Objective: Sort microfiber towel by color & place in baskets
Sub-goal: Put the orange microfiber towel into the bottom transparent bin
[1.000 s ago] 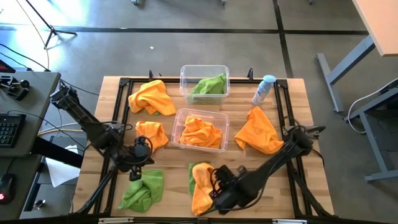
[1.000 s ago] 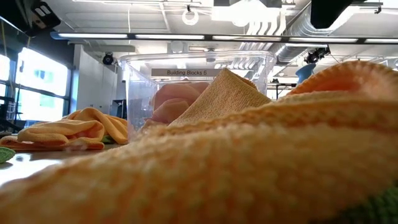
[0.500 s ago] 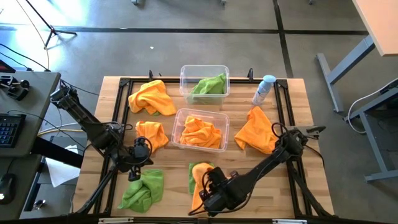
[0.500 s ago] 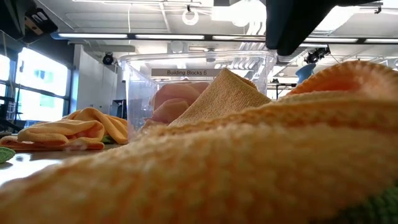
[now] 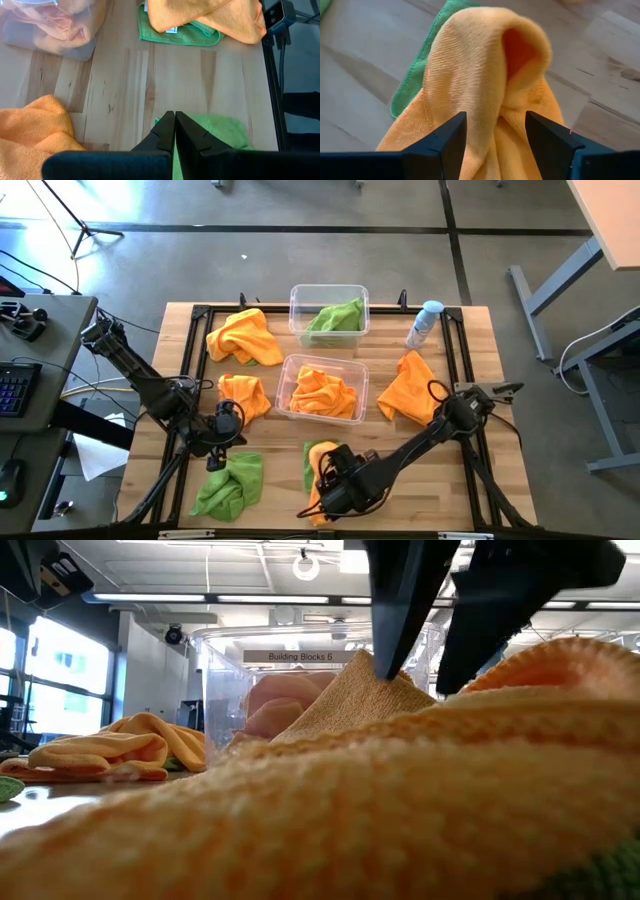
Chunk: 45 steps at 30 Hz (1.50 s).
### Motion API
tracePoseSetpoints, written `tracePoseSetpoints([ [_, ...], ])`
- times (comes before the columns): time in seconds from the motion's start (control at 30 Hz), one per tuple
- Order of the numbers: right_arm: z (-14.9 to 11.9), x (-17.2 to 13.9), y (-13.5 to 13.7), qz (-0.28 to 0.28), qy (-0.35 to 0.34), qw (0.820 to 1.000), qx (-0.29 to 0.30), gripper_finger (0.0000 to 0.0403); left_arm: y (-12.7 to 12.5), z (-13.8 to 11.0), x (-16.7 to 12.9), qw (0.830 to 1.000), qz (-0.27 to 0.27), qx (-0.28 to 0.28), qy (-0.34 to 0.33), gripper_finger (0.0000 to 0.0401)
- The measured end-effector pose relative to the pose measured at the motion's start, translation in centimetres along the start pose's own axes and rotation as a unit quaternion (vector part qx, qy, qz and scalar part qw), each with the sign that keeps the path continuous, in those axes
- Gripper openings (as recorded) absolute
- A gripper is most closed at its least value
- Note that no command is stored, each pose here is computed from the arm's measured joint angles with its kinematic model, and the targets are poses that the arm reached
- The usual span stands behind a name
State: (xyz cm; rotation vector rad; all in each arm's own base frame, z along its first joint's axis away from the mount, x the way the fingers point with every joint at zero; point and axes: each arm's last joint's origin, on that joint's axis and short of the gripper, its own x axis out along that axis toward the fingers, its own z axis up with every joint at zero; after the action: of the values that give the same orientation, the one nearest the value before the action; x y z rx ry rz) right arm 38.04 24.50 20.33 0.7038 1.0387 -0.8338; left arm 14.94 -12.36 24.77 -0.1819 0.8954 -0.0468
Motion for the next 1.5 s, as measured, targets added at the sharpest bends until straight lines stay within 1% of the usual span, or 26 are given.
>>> tracePoseSetpoints([
  [0.13, -0.3, 0.8, 0.4, 0.006, 0.0, 1.0, 0.002, 0.0195, 0.0, 0.0, 0.0, 1.0, -0.001, 0.0, -0.001, 0.0],
  [0.27, -0.7, 1.8, 0.6, -0.001, 0.007, 1.0, 0.003, 0.0166, 0.0, 0.0, 0.0, 1.0, -0.001, 0.003, -0.001, 0.0],
  [0.37, -1.0, 2.2, 0.6, -0.006, 0.017, 1.0, 0.002, 0.0119, 0.0, 0.0, 0.0, 1.0, -0.001, 0.003, -0.001, 0.0],
  [0.5, -1.0, 2.2, 0.6, -0.006, 0.022, 1.0, 0.007, 0.0025, 0.0, 0.0, 0.0, 1.0, -0.002, 0.007, -0.002, 0.0],
  [0.53, -1.0, 2.2, 0.6, -0.006, 0.022, 1.0, 0.01, 0.0013, 0.0, 0.1, 0.0, 1.0, -0.002, 0.009, -0.002, 0.0],
  [0.67, -1.1, 1.3, 0.6, 0.005, 0.025, 0.999, 0.021, 0.0015, 0.0, 0.1, 0.0, 1.0, -0.002, 0.012, -0.002, 0.0],
  [0.73, -1.2, 0.2, 0.5, 0.018, 0.024, 0.999, 0.02, 0.0006, 0.0, 0.1, 0.0, 1.0, -0.002, 0.012, -0.002, 0.0],
  [0.8, -1.2, -1.2, 0.3, 0.034, 0.017, 0.999, 0.019, 0.0005, 0.0, 0.0, 0.0, 1.0, -0.003, 0.012, 0.0, 0.0],
  [0.87, -1.2, -2.9, -0.1, 0.051, -0.001, 0.998, 0.027, 0.0005, -0.1, 0.0, 0.0, 1.0, -0.007, 0.011, 0.003, 0.0],
  [0.97, -0.9, -5.6, -0.7, 0.084, -0.049, 0.995, 0.033, 0.0003, -0.1, 0.0, 0.0, 1.0, -0.009, 0.012, 0.005, 0.0],
  [1.1, -0.4, -9.1, -1.7, 0.131, -0.125, 0.982, 0.052, 0.0002, 0.0, 0.1, 0.0, 1.0, -0.008, 0.011, 0.003, 0.0],
  [1.23, 0.1, -12.1, -2.9, 0.167, -0.214, 0.961, 0.049, 0.0001, 0.2, 0.2, 0.1, 1.0, -0.001, 0.006, 0.0, 0.0],
  [1.33, 1.2, -14.0, -3.7, 0.179, -0.26, 0.948, 0.037, 0.0001, 0.3, 0.3, 0.1, 1.0, 0.001, 0.003, -0.001, 0.0],
  [1.5, 4.4, -16.1, -4.5, 0.18, -0.307, 0.934, 0.006, 0.0001, 0.6, 0.6, 0.2, 1.0, 0.013, -0.004, -0.008, 0.0],
])
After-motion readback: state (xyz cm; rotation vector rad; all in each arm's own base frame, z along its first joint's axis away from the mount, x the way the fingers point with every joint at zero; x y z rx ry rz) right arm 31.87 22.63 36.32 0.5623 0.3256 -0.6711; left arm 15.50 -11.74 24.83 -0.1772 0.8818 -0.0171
